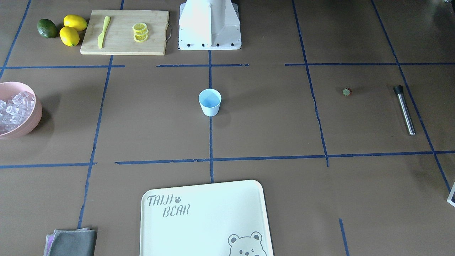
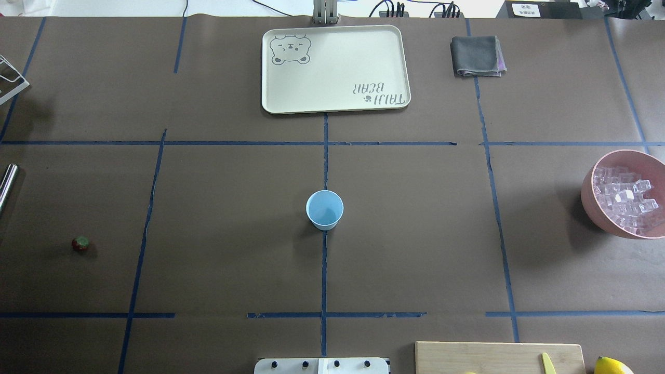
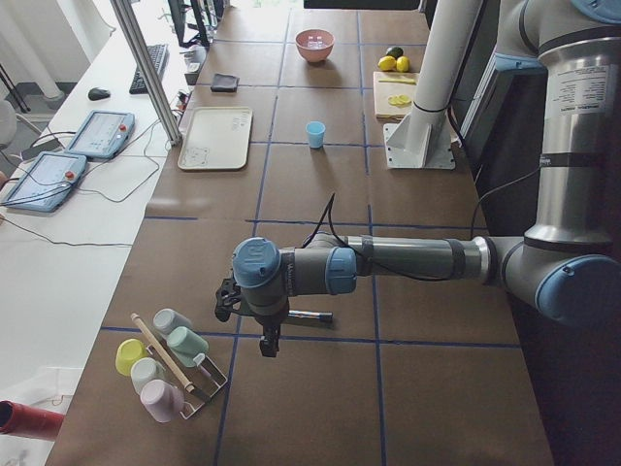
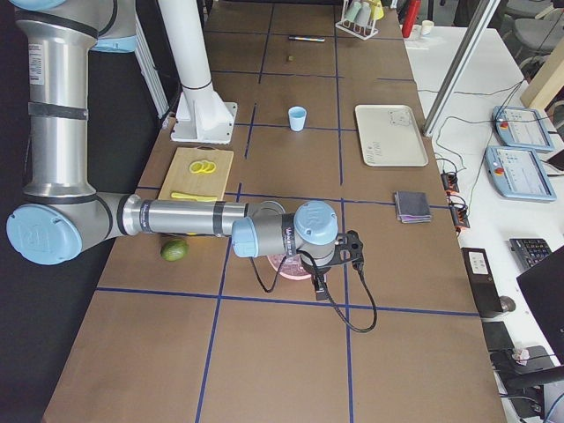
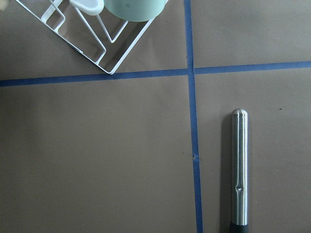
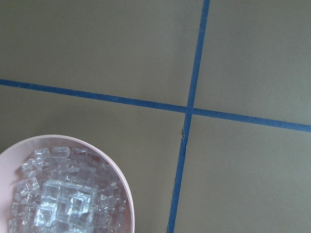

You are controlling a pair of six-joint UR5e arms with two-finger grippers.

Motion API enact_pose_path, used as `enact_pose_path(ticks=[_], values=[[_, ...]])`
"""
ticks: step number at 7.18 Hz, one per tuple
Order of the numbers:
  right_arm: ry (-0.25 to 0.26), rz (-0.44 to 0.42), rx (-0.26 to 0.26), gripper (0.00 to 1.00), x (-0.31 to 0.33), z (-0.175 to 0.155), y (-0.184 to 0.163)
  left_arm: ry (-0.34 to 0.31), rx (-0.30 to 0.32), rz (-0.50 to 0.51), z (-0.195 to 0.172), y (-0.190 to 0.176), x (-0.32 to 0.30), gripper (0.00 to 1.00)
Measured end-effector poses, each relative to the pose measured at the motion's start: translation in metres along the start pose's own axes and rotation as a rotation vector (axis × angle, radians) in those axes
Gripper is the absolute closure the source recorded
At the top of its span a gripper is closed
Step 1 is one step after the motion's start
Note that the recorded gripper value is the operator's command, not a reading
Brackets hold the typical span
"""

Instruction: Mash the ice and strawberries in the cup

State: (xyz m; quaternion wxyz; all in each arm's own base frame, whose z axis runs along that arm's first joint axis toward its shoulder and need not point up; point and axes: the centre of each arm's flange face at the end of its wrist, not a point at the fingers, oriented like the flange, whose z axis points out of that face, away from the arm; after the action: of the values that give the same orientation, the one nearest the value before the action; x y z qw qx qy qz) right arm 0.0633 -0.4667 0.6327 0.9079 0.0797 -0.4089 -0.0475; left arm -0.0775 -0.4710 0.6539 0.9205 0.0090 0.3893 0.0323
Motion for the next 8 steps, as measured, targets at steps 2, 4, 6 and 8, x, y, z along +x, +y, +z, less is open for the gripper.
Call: enact_pose_path(ticks=[2, 4, 6, 8], values=[[0.006, -0.004, 0.006, 0.00, -0.0011, -0.0026, -0.0015, 0.000, 0.000, 0.000, -0.0002, 0.0001, 0.0002, 0.00], [0.013, -0.008, 0.012, 0.00, -0.0029, -0.0059, -0.0048, 0.000, 0.002, 0.002, -0.0006, 0.0000, 0.0007, 0.00], [0.016, -0.007, 0.014, 0.00, -0.0032, -0.0068, -0.0015, -0.001, 0.006, 0.007, -0.0012, -0.0004, 0.0012, 0.00], [0.029, -0.008, 0.015, 0.00, -0.0027, -0.0076, -0.0001, 0.000, 0.008, 0.009, -0.0014, -0.0007, 0.0015, 0.00]])
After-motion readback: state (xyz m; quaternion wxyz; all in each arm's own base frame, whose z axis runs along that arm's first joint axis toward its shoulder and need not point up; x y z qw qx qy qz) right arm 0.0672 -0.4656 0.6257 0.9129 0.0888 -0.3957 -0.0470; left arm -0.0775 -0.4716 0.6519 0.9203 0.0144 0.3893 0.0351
